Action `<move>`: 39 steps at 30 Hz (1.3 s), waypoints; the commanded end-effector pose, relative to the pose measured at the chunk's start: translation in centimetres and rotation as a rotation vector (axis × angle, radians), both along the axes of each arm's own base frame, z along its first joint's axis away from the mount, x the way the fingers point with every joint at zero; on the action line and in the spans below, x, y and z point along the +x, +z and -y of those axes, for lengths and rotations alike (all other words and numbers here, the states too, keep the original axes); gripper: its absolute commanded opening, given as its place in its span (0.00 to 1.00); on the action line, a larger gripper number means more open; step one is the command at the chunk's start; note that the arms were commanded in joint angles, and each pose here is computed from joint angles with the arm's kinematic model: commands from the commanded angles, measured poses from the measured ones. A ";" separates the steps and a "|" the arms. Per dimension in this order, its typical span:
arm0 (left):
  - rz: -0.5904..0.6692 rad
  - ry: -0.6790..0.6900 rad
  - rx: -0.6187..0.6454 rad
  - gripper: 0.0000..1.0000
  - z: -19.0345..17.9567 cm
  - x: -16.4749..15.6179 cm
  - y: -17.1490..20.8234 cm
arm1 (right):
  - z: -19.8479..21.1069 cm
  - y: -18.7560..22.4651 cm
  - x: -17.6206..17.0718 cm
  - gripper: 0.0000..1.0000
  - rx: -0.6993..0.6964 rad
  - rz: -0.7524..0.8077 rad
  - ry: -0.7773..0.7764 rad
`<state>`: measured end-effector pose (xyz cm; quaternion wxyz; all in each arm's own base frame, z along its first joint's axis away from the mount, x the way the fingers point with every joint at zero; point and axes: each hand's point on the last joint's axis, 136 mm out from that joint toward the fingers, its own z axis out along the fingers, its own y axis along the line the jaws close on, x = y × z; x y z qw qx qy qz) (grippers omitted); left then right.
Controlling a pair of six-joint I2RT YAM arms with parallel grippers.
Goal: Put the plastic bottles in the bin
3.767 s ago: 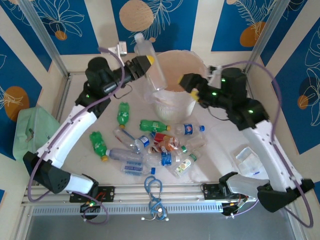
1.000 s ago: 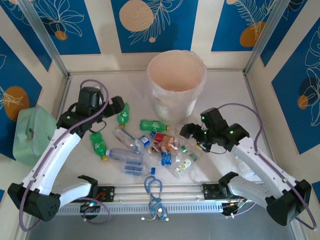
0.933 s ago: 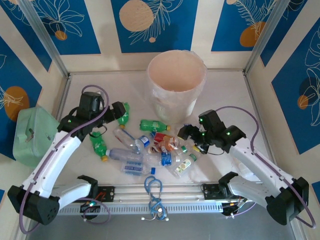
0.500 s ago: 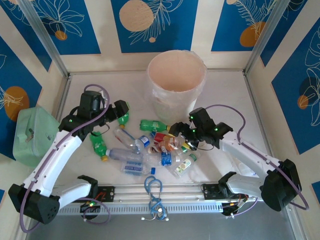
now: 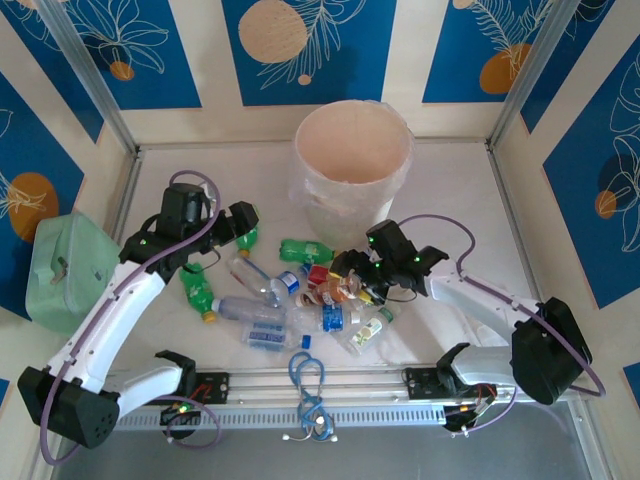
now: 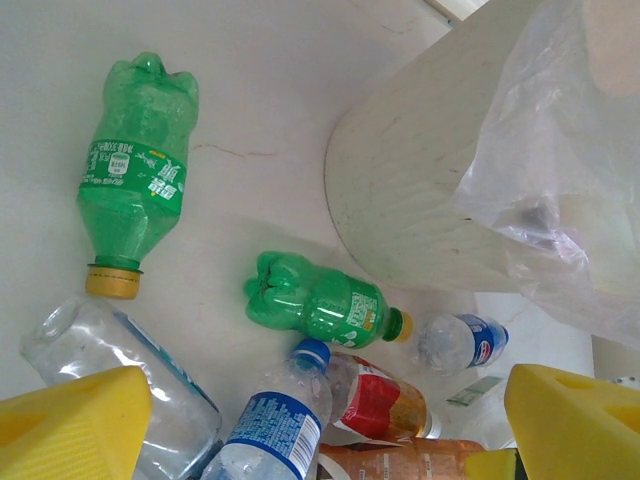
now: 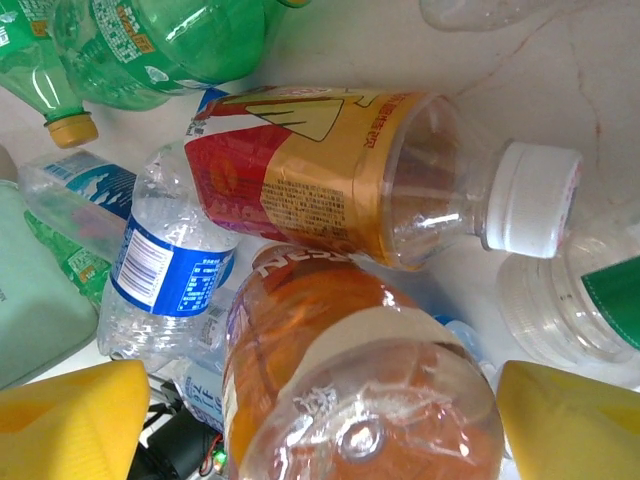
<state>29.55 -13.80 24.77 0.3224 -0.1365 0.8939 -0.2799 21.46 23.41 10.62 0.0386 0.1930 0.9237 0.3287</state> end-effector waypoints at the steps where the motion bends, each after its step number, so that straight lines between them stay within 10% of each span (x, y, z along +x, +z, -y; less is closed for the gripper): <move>1: 0.005 -0.010 -0.023 0.91 0.3 0.2 0.2 | -0.5 -0.3 0.0 0.87 0.009 -0.013 0.012; 23: 0.000 -0.015 -0.011 0.91 0.5 0.6 -0.3 | -0.4 0.2 0.0 0.61 -0.028 -0.001 0.020; 39: 0.050 0.003 0.018 0.91 -0.2 1.1 1.4 | 0.7 8.3 -0.4 0.55 -0.030 0.208 0.098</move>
